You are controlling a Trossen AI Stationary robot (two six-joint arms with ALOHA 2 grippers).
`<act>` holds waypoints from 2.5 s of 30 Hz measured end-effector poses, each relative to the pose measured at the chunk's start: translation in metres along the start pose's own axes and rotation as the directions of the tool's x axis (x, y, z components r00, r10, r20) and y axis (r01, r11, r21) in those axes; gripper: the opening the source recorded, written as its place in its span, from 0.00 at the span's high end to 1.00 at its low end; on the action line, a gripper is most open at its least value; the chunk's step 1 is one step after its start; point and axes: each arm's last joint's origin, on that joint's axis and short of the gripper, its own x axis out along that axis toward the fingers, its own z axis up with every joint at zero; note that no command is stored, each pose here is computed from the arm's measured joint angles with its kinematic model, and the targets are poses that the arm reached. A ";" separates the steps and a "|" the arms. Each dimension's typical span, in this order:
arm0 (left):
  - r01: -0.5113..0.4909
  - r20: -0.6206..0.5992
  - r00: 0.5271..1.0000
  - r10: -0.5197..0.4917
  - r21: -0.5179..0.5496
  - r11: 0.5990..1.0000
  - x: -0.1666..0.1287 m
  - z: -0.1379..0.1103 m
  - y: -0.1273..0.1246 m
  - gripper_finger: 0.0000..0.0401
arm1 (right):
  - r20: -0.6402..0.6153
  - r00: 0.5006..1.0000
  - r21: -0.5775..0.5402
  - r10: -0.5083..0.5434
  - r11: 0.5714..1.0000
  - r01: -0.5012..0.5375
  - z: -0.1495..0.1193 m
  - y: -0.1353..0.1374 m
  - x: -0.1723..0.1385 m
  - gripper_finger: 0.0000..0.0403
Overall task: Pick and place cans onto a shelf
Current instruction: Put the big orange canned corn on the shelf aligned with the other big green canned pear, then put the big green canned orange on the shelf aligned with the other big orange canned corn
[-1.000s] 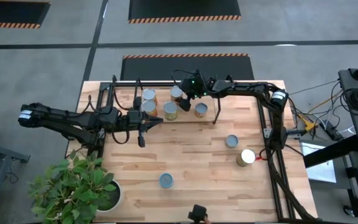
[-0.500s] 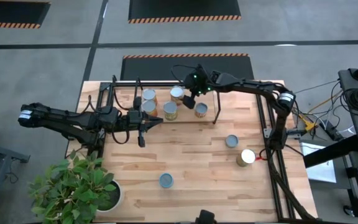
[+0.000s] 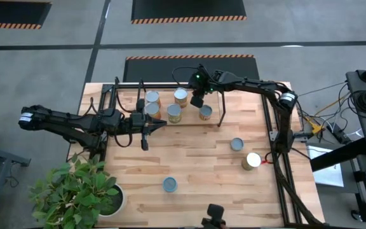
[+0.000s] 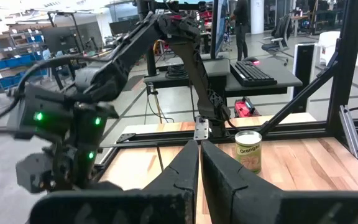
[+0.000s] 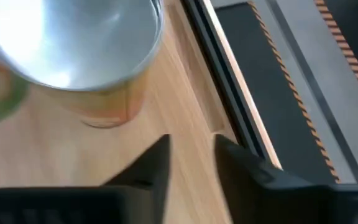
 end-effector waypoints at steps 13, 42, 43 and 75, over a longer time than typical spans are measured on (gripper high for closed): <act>0.000 0.000 1.000 0.000 0.000 1.000 0.000 0.000 0.000 1.00 | 0.098 0.995 -0.031 0.015 0.999 -0.012 0.009 0.009 0.016 0.98; 0.000 0.000 1.000 0.000 0.000 1.000 0.000 0.000 0.000 1.00 | 0.232 0.972 -0.088 0.044 0.996 -0.024 0.027 0.026 0.002 0.98; 0.000 0.000 1.000 0.000 0.000 1.000 0.000 0.000 0.000 1.00 | 0.241 0.970 -0.084 0.043 0.996 -0.023 0.029 0.027 -0.005 0.98; 0.003 -0.026 1.000 -0.004 -0.035 0.999 0.002 -0.003 -0.001 1.00 | -0.106 0.879 -0.130 0.465 0.870 -0.475 -0.074 0.243 -0.159 0.98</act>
